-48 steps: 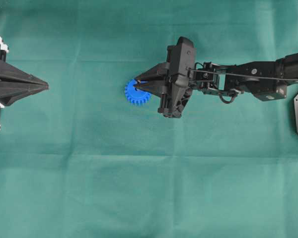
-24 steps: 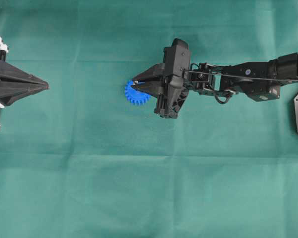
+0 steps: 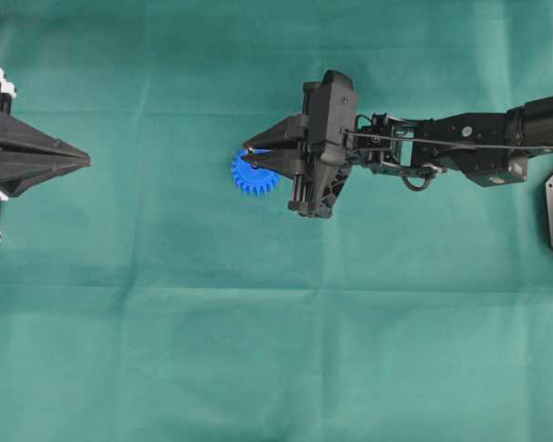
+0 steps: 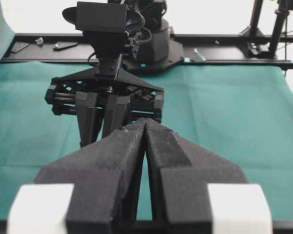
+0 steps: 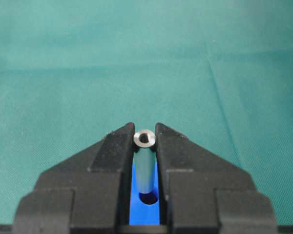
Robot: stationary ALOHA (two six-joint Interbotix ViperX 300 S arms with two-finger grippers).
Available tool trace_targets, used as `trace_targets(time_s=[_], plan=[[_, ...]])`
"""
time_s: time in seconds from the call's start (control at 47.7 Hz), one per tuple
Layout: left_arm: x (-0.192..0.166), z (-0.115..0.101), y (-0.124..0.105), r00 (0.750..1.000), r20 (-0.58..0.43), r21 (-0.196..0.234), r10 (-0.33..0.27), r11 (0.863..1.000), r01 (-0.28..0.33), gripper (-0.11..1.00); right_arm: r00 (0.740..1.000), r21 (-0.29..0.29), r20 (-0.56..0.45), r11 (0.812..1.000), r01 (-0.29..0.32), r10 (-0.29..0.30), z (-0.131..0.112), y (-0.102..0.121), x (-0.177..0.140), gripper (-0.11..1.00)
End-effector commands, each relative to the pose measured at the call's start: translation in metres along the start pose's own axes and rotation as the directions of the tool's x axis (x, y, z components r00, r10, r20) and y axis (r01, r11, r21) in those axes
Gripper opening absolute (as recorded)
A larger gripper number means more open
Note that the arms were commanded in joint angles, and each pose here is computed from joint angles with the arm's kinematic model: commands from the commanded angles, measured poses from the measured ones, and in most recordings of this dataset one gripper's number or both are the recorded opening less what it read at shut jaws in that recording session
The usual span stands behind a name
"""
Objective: Insert the shaft placed at a random location into the center hole of the small gear at another random location.
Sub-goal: 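Lower the shaft into the gear's center hole with the right gripper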
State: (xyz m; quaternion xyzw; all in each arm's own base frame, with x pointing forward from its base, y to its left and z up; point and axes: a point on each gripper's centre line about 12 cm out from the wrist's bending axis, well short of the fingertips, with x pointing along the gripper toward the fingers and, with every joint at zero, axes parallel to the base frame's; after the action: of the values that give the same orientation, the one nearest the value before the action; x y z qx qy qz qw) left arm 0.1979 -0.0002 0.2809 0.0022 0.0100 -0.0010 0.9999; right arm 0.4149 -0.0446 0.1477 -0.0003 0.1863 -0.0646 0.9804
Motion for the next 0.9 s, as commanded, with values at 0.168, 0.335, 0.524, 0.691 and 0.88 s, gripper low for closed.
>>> trace_targets(time_s=[0.168, 0.335, 0.524, 0.691, 0.88], plan=[[0.002, 0.008, 0.0, 1.0, 0.018, 0.003, -0.001, 1.0, 0.001, 0.0, 0.999, -0.018, 0.041, 1.0, 0.006, -0.005, 0.014, -0.003, 0.002, 0.13], [0.002, 0.007, 0.0, 1.0, 0.017, 0.003, 0.001, 1.0, -0.001, 0.0, 1.0, -0.018, 0.031, 1.0, 0.008, -0.008, 0.007, -0.003, 0.007, 0.13], [0.002, 0.008, 0.0, 1.0, 0.018, 0.003, -0.001, 1.0, 0.001, 0.0, 1.0, -0.017, 0.017, 1.0, 0.009, -0.008, -0.002, -0.002, 0.013, 0.13], [0.003, 0.007, 0.0, 1.0, 0.015, 0.003, -0.001, 1.0, 0.001, 0.0, 1.0, -0.016, -0.003, 1.0, 0.01, -0.01, -0.011, -0.003, 0.016, 0.13], [0.003, 0.007, 0.0, 1.0, 0.014, 0.003, 0.001, 1.0, -0.001, 0.0, 1.0, -0.01, -0.019, 1.0, 0.01, -0.01, -0.02, -0.002, 0.02, 0.13]])
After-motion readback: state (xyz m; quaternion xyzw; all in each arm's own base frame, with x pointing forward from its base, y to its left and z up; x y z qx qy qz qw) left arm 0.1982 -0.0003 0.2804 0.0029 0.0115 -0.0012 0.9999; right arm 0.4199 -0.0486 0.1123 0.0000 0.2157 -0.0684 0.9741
